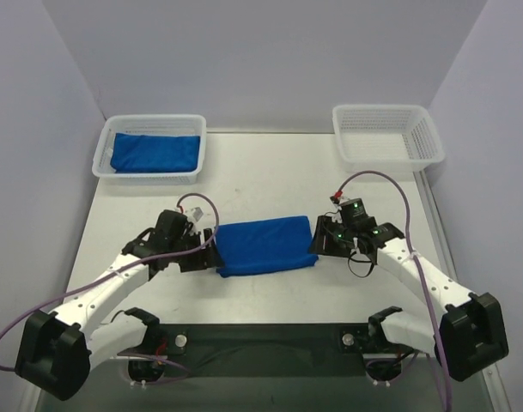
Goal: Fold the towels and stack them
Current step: Fold the towel
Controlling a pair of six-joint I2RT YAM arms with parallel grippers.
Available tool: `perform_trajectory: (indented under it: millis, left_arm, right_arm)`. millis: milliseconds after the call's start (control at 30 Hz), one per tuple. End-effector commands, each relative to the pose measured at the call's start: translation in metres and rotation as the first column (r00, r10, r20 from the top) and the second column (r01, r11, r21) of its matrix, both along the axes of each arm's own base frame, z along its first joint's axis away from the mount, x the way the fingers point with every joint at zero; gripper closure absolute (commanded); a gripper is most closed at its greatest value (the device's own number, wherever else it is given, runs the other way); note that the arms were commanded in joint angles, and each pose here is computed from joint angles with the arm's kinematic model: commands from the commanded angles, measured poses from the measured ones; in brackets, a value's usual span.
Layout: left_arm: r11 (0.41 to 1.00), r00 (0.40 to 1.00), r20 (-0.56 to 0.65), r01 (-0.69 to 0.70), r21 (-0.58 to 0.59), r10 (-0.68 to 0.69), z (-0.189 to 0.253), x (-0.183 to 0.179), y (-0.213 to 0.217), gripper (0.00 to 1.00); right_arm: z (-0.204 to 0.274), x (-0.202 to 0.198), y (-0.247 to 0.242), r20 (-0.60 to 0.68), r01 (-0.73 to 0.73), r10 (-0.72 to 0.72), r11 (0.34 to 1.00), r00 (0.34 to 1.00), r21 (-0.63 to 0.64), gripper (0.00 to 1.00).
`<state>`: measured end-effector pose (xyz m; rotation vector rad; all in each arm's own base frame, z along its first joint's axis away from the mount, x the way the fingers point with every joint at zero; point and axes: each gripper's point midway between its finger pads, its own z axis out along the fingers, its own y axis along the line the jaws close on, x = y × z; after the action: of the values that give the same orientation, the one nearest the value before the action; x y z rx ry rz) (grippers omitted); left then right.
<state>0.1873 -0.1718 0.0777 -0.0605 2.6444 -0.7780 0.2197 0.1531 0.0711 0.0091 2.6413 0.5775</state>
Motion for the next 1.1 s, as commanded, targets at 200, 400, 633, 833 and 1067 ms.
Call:
perform_trajectory:
  millis: [200, 400, 633, 833, 1067]
  left_arm:
    - [0.999, 0.997, 0.059, 0.046, -0.022, -0.044, 0.045, 0.034, -0.031, 0.46]
    - [0.987, 0.988, -0.009, 0.152, 0.058, -0.152, 0.017, 0.036, -0.058, 0.61]
    - [0.974, 0.977, -0.171, 0.154, 0.167, -0.125, -0.053, 0.004, -0.032, 0.67]
    - [0.970, 0.974, -0.217, 0.118, 0.211, -0.071, -0.079, -0.015, -0.014, 0.68]
    - [0.977, 0.989, -0.126, 0.097, 0.192, -0.074, -0.055, -0.006, -0.015, 0.52]
  right_arm:
    - [0.022, 0.014, 0.009, 0.050, 0.016, -0.016, 1.000, 0.999, 0.006, 0.62]
    - [-0.008, 0.023, 0.019, 0.023, 0.085, -0.085, 0.996, 0.996, 0.009, 0.70]
    - [-0.066, -0.009, 0.005, -0.108, 0.143, -0.147, 0.989, 0.983, -0.039, 0.72]
    - [-0.088, -0.030, -0.019, -0.156, 0.206, -0.218, 0.974, 0.963, -0.091, 0.72]
    - [-0.070, -0.025, -0.022, -0.105, 0.173, -0.182, 0.981, 0.978, -0.088, 0.70]
